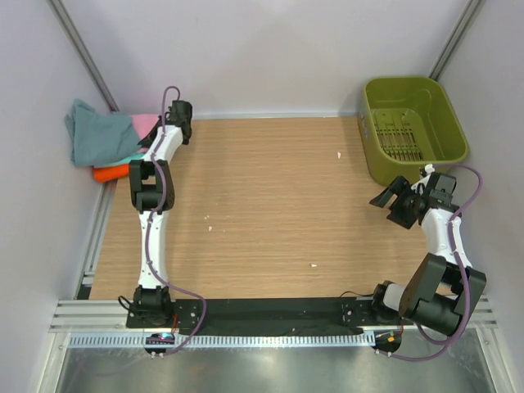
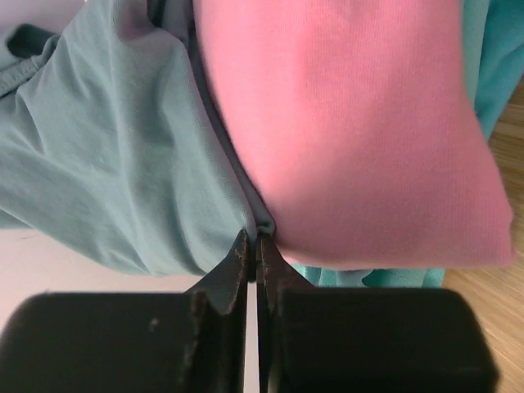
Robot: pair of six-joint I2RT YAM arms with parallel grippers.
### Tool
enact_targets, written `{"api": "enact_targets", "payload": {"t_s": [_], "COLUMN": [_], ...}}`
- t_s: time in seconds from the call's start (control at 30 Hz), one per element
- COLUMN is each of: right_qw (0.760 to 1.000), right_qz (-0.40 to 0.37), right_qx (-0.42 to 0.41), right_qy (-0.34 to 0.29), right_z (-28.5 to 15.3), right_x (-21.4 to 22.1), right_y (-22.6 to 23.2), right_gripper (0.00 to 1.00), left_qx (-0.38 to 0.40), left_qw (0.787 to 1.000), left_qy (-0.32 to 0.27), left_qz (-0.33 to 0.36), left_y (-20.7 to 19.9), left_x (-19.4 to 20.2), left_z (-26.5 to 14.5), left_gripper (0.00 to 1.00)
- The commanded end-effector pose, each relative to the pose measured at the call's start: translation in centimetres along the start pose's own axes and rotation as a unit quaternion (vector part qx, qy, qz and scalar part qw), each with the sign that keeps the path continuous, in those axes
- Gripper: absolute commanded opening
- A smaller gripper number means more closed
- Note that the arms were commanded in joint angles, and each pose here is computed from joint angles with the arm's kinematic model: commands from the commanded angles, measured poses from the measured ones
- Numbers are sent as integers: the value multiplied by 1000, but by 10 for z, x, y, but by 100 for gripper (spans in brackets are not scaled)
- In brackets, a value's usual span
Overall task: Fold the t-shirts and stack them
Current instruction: Neatly place the folded tshirt to the corner
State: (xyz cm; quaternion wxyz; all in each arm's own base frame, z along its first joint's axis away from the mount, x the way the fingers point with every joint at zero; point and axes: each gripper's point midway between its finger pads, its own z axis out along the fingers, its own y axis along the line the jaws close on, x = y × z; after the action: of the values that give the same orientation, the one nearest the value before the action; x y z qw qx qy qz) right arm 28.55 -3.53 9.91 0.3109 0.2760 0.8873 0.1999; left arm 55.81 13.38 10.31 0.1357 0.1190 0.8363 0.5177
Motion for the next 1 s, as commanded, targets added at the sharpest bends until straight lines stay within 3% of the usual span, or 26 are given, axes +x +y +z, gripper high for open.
{"api": "enact_targets", "payload": {"t_s": [0.0, 0.3, 0.7, 0.93, 0.97], "right_qw": [999, 999, 999, 1000, 1000], "right_qz": [-21, -18, -19, -16, -17], "right_qx": [-2, 2, 4, 5, 5], "right_qy": [-30, -29, -27, -25, -24], "right_z": [-7, -5, -3, 0, 0], "right_x": [-13, -7, -2, 0, 1], "right_y": [3, -3, -7, -10, -10], "right_gripper": [81, 81, 81, 81, 81], "left_qx": [10, 54, 63, 45, 35], "left_qw": [999, 995, 992, 996, 997], "left_qy": [-6, -67, -100, -59, -51], "left_qz": [-32, -49, -51, -52, -53], "left_y": [13, 24, 24, 22, 23], "left_x": [-2, -15, -14, 1, 2], "left_z": [-3, -69, -122, -91, -85], "left_gripper": [0, 0, 0, 0, 4]}}
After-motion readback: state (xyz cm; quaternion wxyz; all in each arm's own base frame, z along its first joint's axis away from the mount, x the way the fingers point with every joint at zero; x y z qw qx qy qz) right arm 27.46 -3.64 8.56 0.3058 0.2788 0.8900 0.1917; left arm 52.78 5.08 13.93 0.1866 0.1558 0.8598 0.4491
